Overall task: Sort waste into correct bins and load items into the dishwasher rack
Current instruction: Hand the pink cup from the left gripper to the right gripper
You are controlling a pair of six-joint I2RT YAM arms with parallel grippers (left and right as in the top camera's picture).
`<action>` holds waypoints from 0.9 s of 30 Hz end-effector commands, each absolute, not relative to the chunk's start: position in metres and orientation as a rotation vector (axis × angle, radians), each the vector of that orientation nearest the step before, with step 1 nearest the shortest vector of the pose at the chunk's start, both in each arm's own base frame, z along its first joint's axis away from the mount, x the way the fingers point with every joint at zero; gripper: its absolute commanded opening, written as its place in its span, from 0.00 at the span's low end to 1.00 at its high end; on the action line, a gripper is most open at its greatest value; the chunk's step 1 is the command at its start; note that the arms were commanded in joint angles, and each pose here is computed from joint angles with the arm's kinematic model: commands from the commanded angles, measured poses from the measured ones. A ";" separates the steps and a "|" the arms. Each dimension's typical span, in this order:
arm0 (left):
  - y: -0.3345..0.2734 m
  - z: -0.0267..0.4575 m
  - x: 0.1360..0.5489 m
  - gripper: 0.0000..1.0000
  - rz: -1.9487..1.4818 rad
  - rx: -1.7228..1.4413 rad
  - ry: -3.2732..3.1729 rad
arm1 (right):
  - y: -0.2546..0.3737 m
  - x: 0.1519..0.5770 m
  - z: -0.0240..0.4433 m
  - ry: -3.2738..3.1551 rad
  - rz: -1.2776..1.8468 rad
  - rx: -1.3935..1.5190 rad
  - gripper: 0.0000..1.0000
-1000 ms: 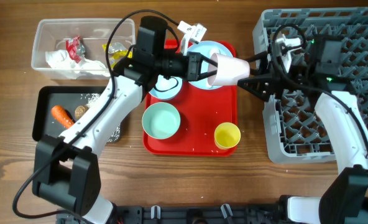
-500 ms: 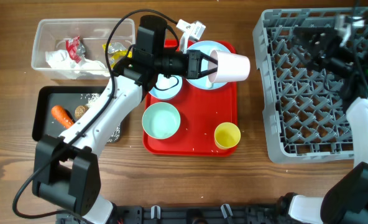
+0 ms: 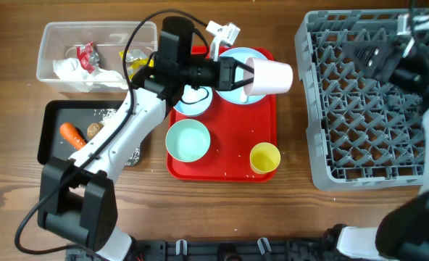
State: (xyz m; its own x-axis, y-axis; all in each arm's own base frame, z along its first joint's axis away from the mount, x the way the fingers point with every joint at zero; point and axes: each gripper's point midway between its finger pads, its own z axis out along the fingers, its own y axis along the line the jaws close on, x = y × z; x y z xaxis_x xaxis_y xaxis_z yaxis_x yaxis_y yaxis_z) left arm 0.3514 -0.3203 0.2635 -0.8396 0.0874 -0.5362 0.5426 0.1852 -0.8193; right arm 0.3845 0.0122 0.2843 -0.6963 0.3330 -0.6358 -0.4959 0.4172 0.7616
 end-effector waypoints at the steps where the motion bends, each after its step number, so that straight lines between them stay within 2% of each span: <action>1: -0.324 0.278 0.347 0.04 -1.733 0.643 2.043 | 0.032 0.358 0.278 1.748 1.553 -0.318 1.00; 9: -0.329 0.280 0.344 0.04 -1.733 0.663 2.030 | 0.110 0.347 0.282 1.730 1.677 -0.582 0.99; 24: -0.319 0.279 0.355 0.04 -1.701 0.623 2.030 | 0.106 0.352 0.306 1.729 1.651 -0.607 0.99; 27: -0.314 0.279 0.360 0.04 -1.692 0.604 2.030 | 0.134 0.343 0.306 1.712 1.691 -0.699 0.99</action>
State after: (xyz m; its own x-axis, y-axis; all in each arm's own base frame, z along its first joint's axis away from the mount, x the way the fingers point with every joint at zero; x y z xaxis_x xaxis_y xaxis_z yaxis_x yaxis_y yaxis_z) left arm 0.3553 -0.3180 0.2720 -0.8242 0.0727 -0.5616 0.5654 0.1612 -0.8089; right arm 0.3634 0.1098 0.2933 -0.6863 0.1267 -0.7162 -0.7032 0.1358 0.6979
